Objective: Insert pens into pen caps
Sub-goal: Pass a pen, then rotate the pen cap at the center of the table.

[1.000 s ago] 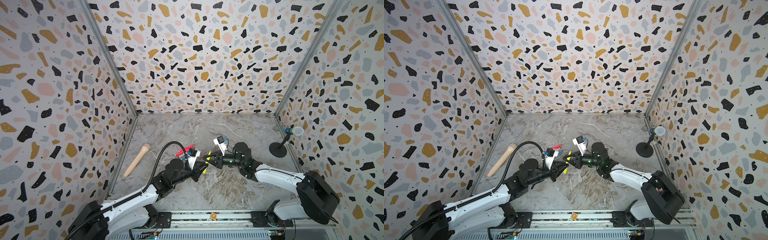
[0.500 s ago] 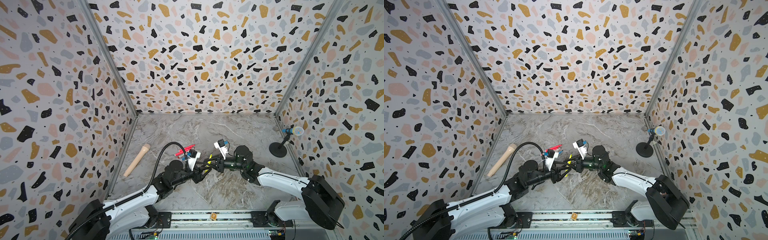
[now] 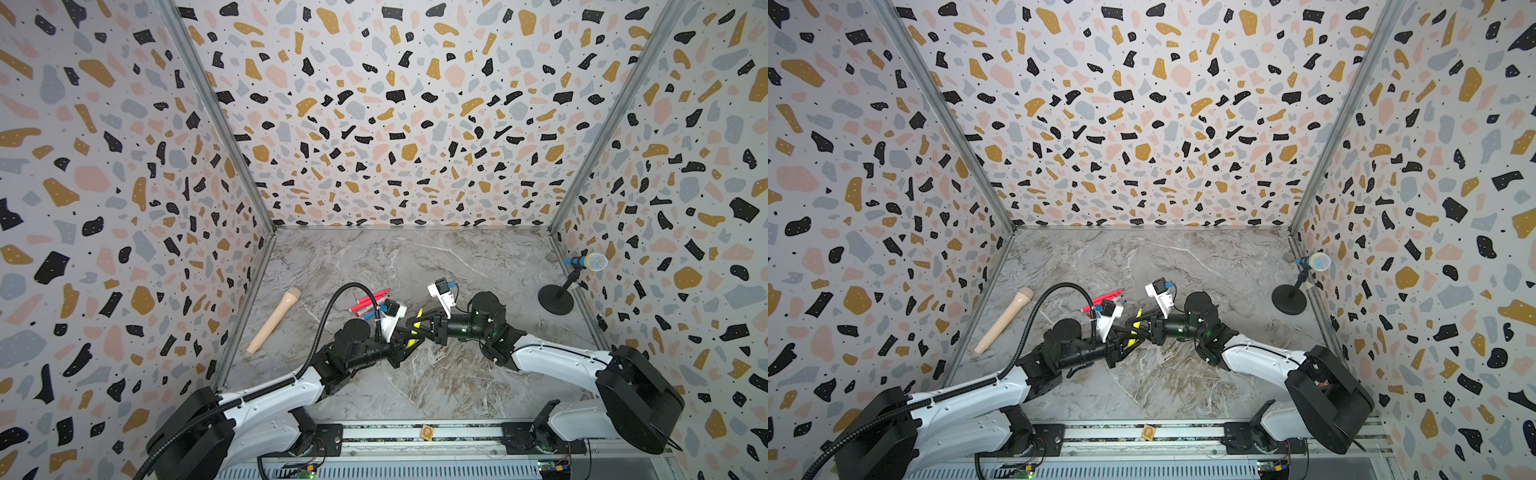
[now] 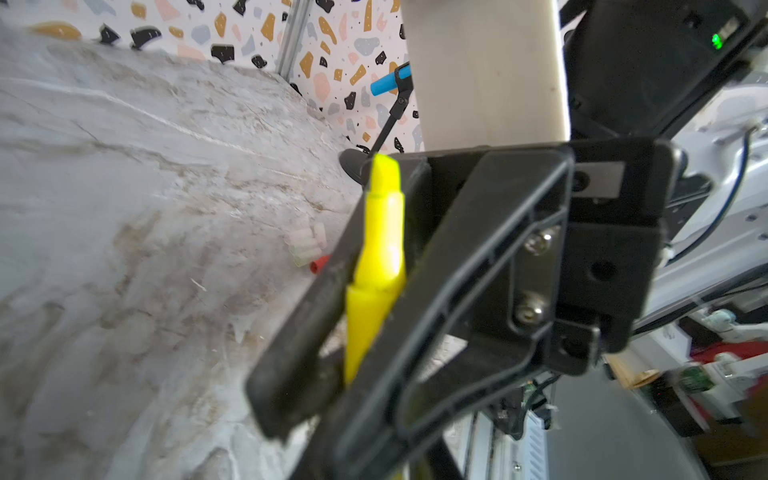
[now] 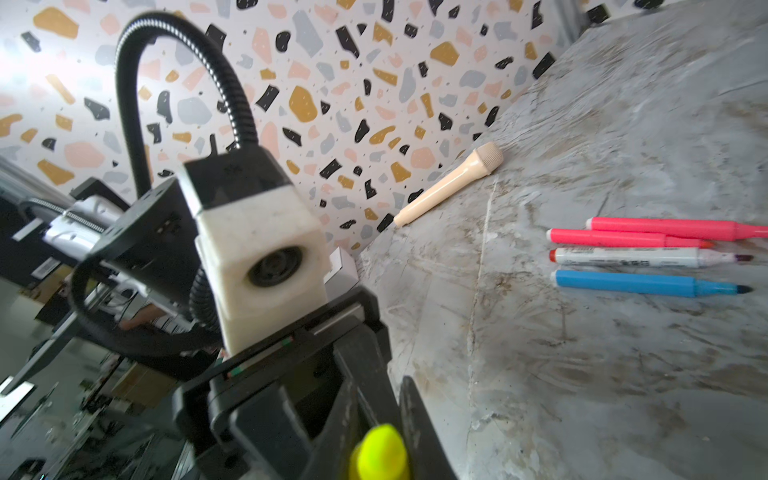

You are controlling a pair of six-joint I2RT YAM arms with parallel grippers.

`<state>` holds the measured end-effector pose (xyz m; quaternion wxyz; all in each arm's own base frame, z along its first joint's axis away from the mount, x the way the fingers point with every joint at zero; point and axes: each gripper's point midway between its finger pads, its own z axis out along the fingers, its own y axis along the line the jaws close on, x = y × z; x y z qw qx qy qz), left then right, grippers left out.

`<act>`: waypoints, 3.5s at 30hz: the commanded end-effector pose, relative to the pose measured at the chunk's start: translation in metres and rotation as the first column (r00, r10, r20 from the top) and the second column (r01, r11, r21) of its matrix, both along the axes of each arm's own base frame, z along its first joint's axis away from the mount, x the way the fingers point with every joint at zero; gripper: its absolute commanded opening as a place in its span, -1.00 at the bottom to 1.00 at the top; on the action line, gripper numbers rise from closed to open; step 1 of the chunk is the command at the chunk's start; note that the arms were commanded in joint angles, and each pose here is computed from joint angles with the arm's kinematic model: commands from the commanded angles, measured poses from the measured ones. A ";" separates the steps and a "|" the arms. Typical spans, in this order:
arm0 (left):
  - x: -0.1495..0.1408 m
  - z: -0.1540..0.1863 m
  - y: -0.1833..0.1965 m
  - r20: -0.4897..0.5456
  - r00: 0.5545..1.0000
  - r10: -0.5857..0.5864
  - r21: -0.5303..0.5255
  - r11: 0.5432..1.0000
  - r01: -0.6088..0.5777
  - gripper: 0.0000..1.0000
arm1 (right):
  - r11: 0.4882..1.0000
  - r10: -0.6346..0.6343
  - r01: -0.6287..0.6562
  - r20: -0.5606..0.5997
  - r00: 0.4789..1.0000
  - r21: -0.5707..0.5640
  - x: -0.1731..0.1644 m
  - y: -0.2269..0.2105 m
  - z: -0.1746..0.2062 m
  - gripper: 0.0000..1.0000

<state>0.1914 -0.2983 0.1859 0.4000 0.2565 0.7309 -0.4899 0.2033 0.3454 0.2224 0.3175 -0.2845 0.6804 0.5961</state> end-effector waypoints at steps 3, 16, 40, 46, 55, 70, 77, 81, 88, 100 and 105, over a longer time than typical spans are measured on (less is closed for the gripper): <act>0.001 0.027 -0.007 0.055 0.998 -0.018 -0.064 0.998 0.021 -0.89 | 1.000 0.003 -0.004 0.038 0.999 0.028 0.000 0.002 0.011 -1.00; 0.010 0.019 -0.003 0.042 0.999 0.034 -0.021 0.999 -0.033 -1.00 | 0.997 -0.082 0.083 0.069 0.994 -0.007 0.007 -0.010 0.017 0.43; 0.030 -0.021 0.031 0.049 0.971 0.234 0.140 0.961 -0.238 -1.00 | 0.498 -0.773 0.573 -0.033 0.634 -0.651 0.111 -0.224 -0.108 0.43; 0.028 -0.030 0.031 0.036 0.974 0.225 0.161 0.960 -0.228 -1.00 | 0.449 -0.783 0.555 -0.008 0.623 -0.700 0.120 -0.230 -0.125 0.42; 0.027 -0.036 0.032 0.027 0.973 0.229 0.172 0.958 -0.230 -1.00 | 0.466 -0.750 0.499 -0.027 0.660 -0.731 0.137 -0.219 -0.139 0.42; 0.027 -0.040 0.037 0.024 0.969 0.247 0.178 0.952 -0.247 -1.00 | 0.429 -0.739 0.441 -0.024 0.674 -0.788 0.147 -0.206 -0.169 0.41; 0.028 -0.040 0.039 0.029 0.966 0.257 0.184 0.948 -0.258 -1.00 | 0.443 -0.718 0.420 -0.033 0.695 -0.792 0.148 -0.194 -0.177 0.41; 0.028 -0.040 0.040 0.032 0.965 0.262 0.185 0.947 -0.263 -1.00 | 0.465 -0.694 0.399 -0.045 0.718 -0.790 0.146 -0.182 -0.178 0.41; 0.028 -0.040 0.041 0.034 0.963 0.266 0.188 0.945 -0.267 -1.00 | 0.502 -0.670 0.384 -0.067 0.740 -0.775 0.139 -0.166 -0.177 0.41; 0.028 -0.039 0.047 0.042 0.958 0.283 0.192 0.939 -0.286 -1.00 | 0.422 -0.705 0.431 0.009 0.709 -0.798 0.135 -0.185 -0.168 0.42; 0.028 -0.041 0.047 0.042 0.958 0.283 0.196 0.938 -0.285 -1.00 | 0.464 -0.686 0.411 -0.025 0.727 -0.784 0.130 -0.179 -0.172 0.42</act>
